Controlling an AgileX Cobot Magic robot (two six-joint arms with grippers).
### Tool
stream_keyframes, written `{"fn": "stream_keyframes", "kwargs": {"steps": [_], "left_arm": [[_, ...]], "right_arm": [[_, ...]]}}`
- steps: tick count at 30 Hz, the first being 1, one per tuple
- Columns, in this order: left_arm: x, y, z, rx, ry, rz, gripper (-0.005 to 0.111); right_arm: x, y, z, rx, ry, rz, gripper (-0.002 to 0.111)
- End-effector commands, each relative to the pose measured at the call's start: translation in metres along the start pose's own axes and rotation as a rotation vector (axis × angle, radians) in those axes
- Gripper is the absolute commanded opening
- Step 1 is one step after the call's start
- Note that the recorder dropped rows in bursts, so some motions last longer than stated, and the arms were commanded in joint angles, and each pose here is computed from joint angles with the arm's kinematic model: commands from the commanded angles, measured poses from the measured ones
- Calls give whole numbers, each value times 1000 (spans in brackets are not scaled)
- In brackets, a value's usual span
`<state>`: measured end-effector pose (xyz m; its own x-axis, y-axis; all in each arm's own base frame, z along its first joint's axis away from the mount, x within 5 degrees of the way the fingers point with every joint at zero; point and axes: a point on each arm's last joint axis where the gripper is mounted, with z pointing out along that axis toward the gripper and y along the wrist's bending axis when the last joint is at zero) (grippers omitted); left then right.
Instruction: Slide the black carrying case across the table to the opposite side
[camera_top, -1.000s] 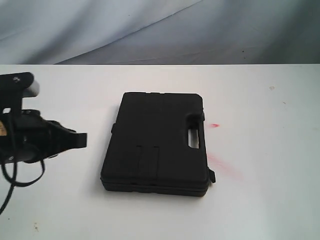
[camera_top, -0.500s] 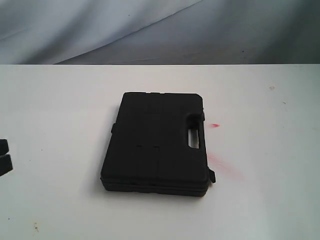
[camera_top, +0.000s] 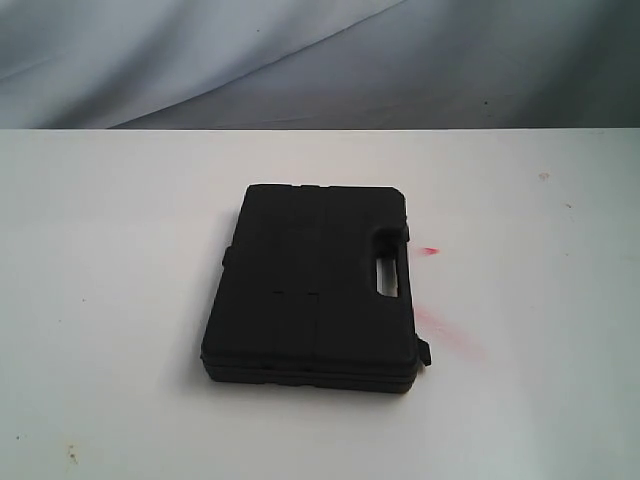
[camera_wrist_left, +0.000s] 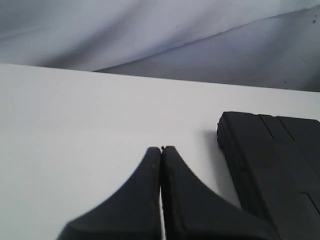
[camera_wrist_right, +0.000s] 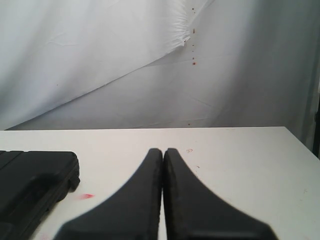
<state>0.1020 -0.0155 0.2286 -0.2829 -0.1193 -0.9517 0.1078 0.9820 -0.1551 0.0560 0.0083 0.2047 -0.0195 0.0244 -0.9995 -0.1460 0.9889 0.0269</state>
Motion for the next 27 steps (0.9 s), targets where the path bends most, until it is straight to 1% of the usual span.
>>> {"fn": "stream_keyframes", "kwargs": {"steps": [1, 6, 13, 19, 23, 25, 27], "left_arm": [[4, 2, -8, -3, -99, 18, 0], [8, 4, -18, -3, -208, 23, 0], [27, 7, -23, -11, -241, 121, 0], [24, 6, -33, -5, -329, 141, 0], [22, 6, -38, -6, -374, 201, 0], [22, 6, -40, -10, -393, 211, 0], [22, 7, -41, -29, -402, 194, 0]], "right_arm": [[0, 0, 0, 8, -10, 4, 0], [0, 0, 0, 8, -10, 4, 0], [0, 0, 0, 8, -10, 4, 0], [0, 0, 0, 8, -10, 4, 0], [0, 0, 0, 8, -10, 4, 0], [0, 0, 0, 8, -10, 4, 0], [0, 0, 0, 8, -10, 4, 0]]}}
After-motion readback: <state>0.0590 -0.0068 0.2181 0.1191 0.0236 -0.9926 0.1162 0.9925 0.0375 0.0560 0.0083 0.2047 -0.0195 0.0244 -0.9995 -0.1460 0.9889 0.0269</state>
